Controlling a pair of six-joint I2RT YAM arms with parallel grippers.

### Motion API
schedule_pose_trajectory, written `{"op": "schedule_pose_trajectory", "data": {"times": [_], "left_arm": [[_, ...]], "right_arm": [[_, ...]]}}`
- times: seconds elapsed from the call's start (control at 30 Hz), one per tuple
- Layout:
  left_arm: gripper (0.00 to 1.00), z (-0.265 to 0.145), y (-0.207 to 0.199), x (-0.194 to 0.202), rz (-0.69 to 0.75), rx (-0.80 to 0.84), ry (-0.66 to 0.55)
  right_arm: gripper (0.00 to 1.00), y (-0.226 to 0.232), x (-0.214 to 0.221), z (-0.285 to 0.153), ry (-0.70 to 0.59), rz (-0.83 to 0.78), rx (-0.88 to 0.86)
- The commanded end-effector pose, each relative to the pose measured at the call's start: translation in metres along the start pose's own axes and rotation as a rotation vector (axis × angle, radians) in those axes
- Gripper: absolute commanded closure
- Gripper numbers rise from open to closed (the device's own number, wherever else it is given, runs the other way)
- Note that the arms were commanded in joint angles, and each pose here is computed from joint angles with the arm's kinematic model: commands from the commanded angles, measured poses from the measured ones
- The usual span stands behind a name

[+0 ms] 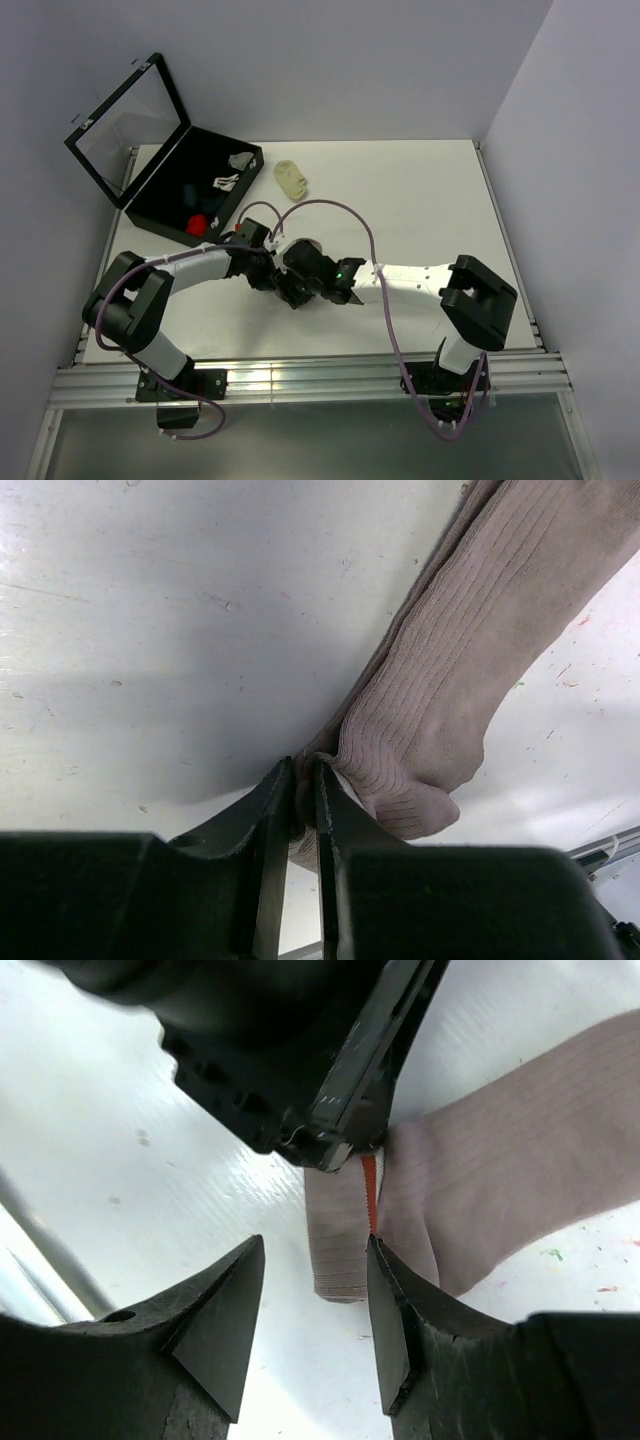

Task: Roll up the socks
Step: Roll the sock at the center of the board.

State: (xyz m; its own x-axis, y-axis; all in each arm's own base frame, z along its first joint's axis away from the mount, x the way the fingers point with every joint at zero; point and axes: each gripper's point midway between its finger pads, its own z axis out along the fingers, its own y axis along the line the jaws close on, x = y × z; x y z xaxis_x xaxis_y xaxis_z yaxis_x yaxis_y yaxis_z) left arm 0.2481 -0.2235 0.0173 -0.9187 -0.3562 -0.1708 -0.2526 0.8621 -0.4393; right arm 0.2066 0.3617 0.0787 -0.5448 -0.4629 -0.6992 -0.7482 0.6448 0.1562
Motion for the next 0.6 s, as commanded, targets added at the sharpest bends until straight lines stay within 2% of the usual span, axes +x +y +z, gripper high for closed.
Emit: {"op": "schedule_pose_trajectory", "data": {"times": [0.0,0.3,0.57], "left_arm": [[0.80,0.005,0.010,0.001,0.036,-0.056,0.005],[0.79,0.006,0.010,0.000,0.058,-0.065,0.015],[0.79,0.009,0.011,-0.002,0.073,-0.078,0.018]], "right_arm": [[0.48,-0.020,0.010,0.006,0.024,-0.116,0.149],[0.50,-0.015,0.044,0.029,0.126,-0.203,0.174],[0.52,-0.009,0.055,0.032,0.138,-0.196,0.176]]}}
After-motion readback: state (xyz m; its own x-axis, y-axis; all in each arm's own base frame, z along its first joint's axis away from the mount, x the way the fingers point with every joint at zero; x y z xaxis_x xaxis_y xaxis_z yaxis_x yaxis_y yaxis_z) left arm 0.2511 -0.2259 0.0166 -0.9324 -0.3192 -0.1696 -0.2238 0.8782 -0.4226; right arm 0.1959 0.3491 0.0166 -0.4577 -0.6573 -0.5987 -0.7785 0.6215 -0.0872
